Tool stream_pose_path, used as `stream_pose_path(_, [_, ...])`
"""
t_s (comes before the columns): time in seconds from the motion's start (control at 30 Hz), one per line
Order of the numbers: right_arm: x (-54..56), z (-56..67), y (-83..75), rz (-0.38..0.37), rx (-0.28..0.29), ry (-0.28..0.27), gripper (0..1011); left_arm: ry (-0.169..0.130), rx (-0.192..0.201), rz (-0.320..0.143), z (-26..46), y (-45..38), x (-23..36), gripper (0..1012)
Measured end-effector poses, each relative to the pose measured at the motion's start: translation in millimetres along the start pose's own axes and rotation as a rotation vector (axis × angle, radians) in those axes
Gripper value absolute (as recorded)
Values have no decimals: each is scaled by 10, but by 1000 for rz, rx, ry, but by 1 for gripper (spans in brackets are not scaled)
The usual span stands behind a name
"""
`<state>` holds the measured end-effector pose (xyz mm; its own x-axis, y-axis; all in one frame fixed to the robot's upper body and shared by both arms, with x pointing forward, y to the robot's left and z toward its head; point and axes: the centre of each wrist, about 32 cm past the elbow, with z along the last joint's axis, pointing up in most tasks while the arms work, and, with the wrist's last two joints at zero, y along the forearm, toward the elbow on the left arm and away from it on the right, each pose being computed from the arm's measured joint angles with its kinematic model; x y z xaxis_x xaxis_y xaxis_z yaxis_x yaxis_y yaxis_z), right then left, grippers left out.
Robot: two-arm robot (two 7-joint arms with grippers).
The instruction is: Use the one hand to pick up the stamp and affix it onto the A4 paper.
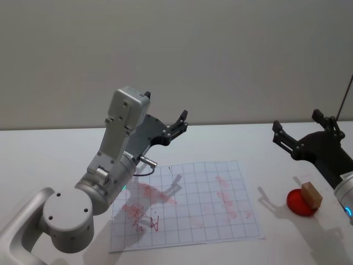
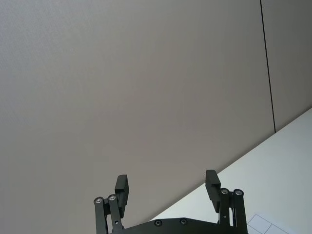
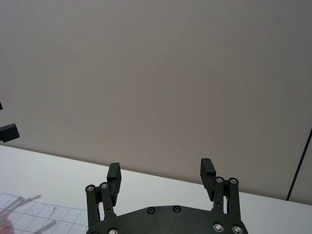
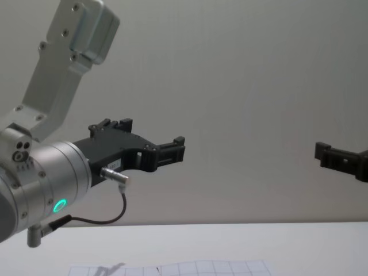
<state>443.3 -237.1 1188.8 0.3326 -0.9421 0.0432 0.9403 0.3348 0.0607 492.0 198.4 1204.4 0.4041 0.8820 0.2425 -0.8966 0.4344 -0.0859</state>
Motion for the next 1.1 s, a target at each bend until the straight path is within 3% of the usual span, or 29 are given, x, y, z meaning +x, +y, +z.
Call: stream_pose_path(1.1, [0,0,0,0,0,0,1001,0,0,0,0,0,0,1001])
